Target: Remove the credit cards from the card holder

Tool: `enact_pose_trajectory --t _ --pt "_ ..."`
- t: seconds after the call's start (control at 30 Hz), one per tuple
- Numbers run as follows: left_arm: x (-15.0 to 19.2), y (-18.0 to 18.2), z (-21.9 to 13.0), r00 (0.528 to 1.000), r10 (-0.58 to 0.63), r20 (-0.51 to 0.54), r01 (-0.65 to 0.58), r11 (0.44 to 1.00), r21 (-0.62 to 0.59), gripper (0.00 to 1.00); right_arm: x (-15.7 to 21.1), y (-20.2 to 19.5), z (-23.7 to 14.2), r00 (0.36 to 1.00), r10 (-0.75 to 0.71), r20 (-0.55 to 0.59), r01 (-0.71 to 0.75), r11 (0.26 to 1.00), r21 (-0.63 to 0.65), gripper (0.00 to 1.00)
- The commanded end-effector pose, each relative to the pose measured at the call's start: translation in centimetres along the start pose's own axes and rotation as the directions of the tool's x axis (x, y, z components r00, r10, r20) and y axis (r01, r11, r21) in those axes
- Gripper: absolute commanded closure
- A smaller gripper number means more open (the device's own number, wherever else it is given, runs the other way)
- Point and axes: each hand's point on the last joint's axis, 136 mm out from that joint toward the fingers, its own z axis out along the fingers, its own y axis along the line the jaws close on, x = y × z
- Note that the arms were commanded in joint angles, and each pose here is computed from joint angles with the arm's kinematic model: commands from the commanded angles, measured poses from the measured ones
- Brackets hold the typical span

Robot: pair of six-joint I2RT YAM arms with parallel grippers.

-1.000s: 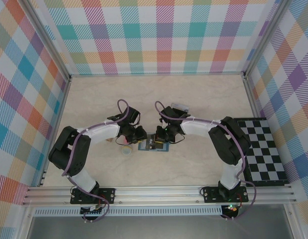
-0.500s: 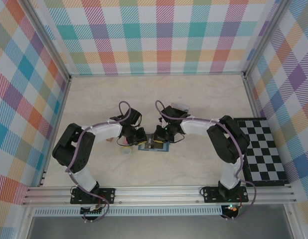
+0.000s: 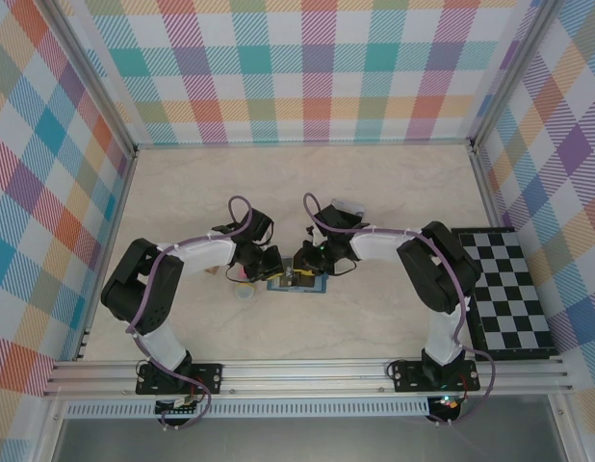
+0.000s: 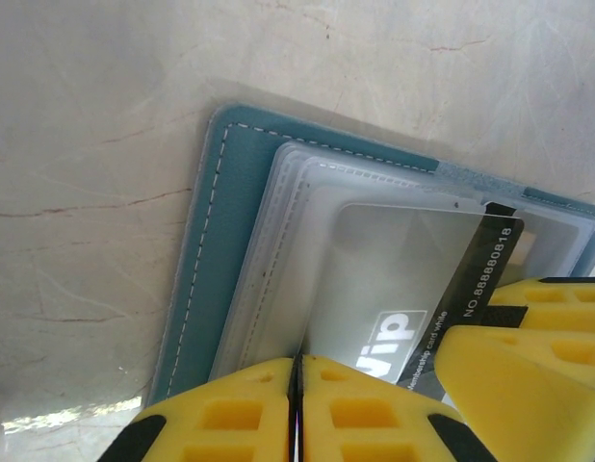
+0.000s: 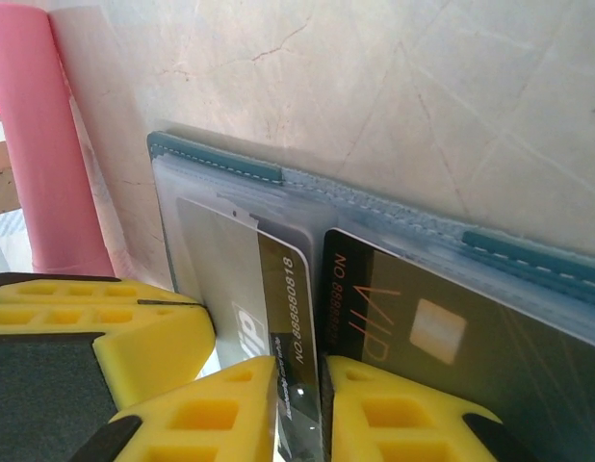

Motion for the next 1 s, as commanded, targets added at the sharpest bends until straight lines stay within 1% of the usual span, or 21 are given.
enact_pose_trajectory --t 0.0,0.13,0.2,0.3,0.37,0.53,0.6,0.67,0.73,0.83,0.9,0.97 --pt "2.0 5.2 2.2 0.997 -0.060 -0.052 0.050 0.981 -0.186 0.91 0.0 0.2 0.1 1.000 -0.023 0.007 0.023 1.000 0.005 0.79" --pt "1.9 5.0 2.2 0.997 -0.059 -0.052 0.049 0.983 -0.178 0.91 0.4 0.6 0.4 0.999 -0.029 -0.019 0.028 0.999 -0.031 0.82" --pt "1.9 4.9 2.1 0.997 -0.060 -0.051 0.050 0.983 -0.177 0.91 0.4 0.8 0.3 0.999 -0.031 -0.018 0.031 0.999 -0.044 0.86" --pt "1.9 4.9 2.0 0.997 -0.055 -0.049 0.045 0.983 -0.179 0.90 0.4 0.5 -0.2 0.999 -0.037 -0.001 0.037 0.999 -0.018 0.92" --pt "1.7 4.7 1.7 0.998 -0.050 -0.046 0.041 0.983 -0.178 0.88 0.4 0.2 -0.9 0.999 -0.049 0.016 0.049 0.999 0.013 0.94" --pt "1.2 3.1 0.7 0.999 -0.014 -0.033 0.010 0.991 -0.132 0.79 0.8 -0.8 -3.7 0.995 -0.084 0.055 0.079 0.993 0.087 1.00" --pt "1.0 1.4 0.2 0.999 0.011 -0.035 -0.013 0.998 -0.064 0.76 1.0 -0.7 -5.1 0.992 -0.103 0.072 0.096 0.991 0.090 1.00" --pt "0.6 -0.8 -0.7 0.999 0.041 -0.025 -0.041 0.999 0.020 0.71 1.1 -0.1 -6.6 0.989 -0.120 0.090 0.113 0.990 0.082 1.00" --pt "0.0 -2.5 -2.3 0.998 0.069 0.003 -0.070 0.996 0.059 0.65 0.9 1.0 -8.3 0.980 -0.155 0.126 0.147 0.986 0.076 1.00" --pt "-1.0 -3.7 -4.8 0.993 0.101 0.062 -0.104 0.993 0.049 0.57 0.3 2.1 -11.1 0.955 -0.222 0.196 0.203 0.973 0.112 1.00" --pt "-1.7 -4.0 -6.3 0.989 0.105 0.101 -0.110 0.993 0.038 0.51 -0.5 2.1 -13.2 0.928 -0.276 0.249 0.236 0.955 0.179 1.00" --pt "-2.2 -3.8 -7.6 0.986 0.100 0.135 -0.104 0.994 0.024 0.42 -1.4 2.2 -15.1 0.896 -0.335 0.291 0.270 0.932 0.241 1.00"
